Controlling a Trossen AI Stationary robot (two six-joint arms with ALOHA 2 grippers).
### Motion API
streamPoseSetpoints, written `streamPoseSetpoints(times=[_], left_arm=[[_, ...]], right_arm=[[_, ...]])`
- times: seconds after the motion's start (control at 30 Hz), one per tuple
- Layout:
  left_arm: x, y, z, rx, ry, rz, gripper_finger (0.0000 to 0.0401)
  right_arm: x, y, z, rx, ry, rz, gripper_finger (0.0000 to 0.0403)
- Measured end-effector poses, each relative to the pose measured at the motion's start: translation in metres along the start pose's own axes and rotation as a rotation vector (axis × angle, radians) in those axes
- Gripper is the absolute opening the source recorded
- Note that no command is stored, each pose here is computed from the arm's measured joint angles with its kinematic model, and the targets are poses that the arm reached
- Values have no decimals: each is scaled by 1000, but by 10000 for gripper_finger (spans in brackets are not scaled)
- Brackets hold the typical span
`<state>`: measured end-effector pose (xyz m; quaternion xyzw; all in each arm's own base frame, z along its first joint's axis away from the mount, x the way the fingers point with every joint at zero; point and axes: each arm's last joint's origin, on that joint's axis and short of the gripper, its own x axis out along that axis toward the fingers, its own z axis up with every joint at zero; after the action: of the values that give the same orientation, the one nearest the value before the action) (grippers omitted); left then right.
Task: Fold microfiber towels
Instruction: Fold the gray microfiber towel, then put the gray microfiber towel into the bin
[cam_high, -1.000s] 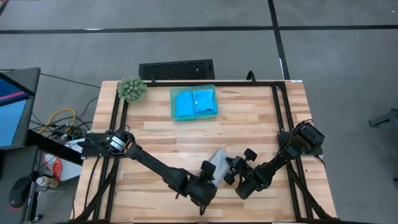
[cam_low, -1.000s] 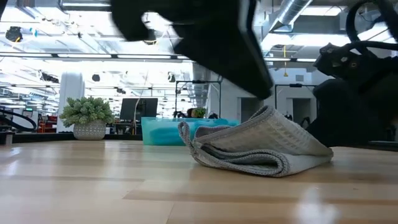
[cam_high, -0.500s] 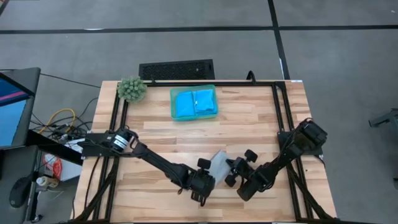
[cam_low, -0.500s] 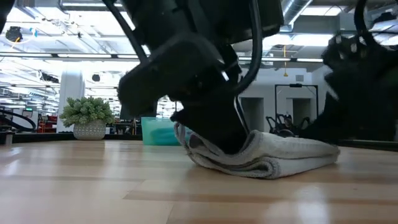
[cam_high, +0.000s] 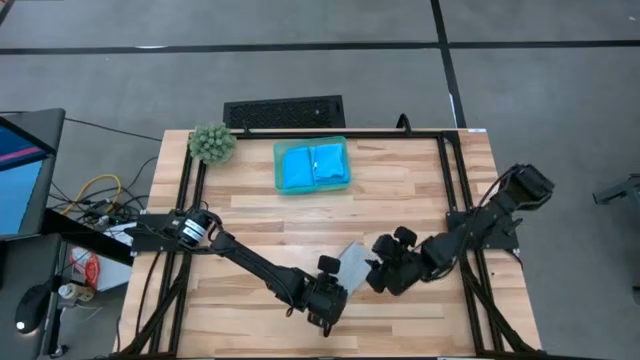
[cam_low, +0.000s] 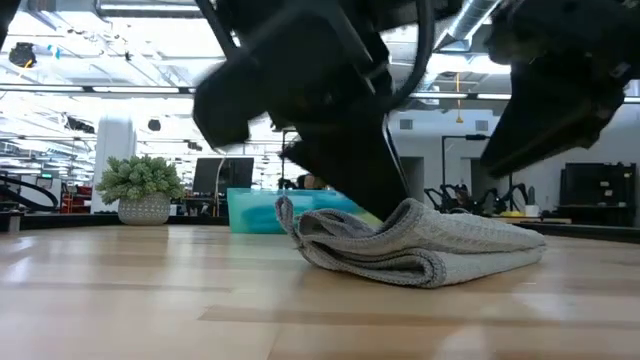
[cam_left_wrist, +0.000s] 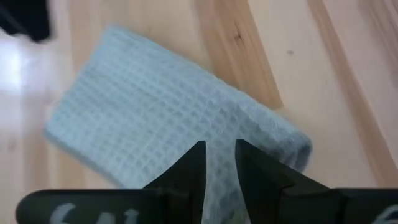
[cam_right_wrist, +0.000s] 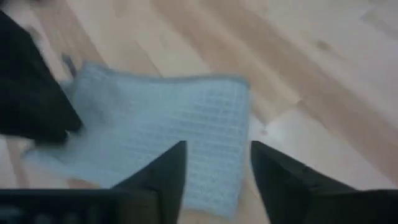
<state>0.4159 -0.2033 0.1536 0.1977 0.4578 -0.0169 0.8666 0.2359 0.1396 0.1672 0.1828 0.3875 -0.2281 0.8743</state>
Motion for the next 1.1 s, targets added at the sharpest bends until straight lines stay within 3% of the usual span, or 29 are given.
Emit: streamPoseSetpoints(times=[0.1,0.2,0.43,0.77,0.93,1.1], left_arm=[[-11,-1,6,6,27,47,80],[-16,-4,7,-2,26,97,80],[-10,-14,3,-46,-37,136,80],[11,-24,-23,-131,-70,94,80],[15,-26,-30,-181,-89,87,80],[15,-27,-30,-180,-92,90,80]], right_arm=[[11,-4,10,-21,87,31,253],[26,-12,16,-41,166,22,278],[52,-18,30,-43,264,129,285],[81,-14,23,-39,352,190,283],[82,-14,22,-10,367,209,233],[81,-14,21,-9,390,217,119]])
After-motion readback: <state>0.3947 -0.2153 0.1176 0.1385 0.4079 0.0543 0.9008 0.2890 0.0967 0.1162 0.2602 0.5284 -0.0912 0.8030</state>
